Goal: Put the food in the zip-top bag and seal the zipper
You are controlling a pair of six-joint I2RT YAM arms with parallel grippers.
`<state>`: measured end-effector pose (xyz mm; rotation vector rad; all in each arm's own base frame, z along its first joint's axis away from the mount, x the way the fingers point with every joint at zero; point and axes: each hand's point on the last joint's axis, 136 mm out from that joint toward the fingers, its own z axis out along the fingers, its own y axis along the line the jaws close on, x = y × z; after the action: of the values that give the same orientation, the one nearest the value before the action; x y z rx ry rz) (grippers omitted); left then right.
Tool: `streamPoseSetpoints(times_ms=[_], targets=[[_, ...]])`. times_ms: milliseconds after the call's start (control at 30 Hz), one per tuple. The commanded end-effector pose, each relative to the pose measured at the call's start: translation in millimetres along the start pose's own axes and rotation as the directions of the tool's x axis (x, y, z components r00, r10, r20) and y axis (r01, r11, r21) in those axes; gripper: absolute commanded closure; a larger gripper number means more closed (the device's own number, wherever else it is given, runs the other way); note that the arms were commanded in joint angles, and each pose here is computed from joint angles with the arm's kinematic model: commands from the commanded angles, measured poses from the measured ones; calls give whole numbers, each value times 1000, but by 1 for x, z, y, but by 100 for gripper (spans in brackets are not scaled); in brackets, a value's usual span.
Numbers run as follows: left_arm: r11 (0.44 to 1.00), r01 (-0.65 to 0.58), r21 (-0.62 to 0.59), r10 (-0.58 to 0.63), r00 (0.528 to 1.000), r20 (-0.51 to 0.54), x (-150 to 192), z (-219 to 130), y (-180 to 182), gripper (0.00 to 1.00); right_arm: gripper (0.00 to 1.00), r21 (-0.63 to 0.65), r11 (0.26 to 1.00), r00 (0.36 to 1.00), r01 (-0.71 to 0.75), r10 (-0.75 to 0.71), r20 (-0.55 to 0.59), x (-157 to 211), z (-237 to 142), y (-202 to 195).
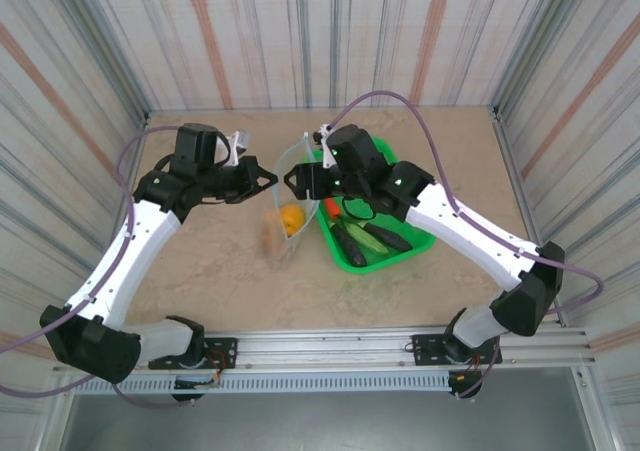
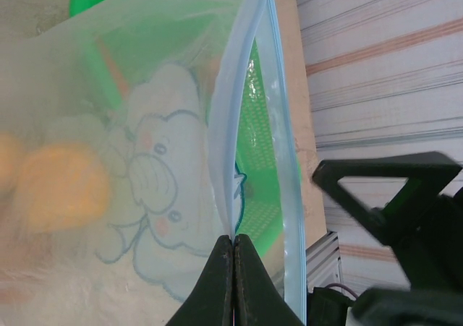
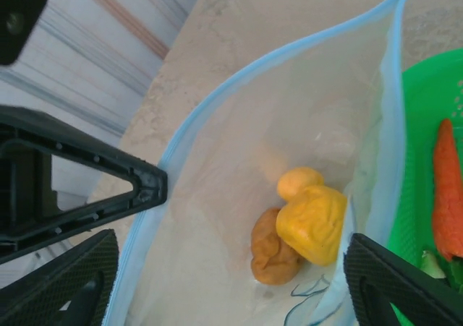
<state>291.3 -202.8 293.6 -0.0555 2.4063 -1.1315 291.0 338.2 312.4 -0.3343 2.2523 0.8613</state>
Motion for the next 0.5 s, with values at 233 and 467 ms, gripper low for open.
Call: streamPoseSetpoints(times_ms=[233,467], targets=[[999,-47,-18,48,998,34,-2,-16,-2,100,23,91,991,990,-99,89,108,-33,-38,-81],[999,-50,-2,50,998,35,-2,-17,-5,100,23,414,908,994,-56,88,-59,9,3,-179]])
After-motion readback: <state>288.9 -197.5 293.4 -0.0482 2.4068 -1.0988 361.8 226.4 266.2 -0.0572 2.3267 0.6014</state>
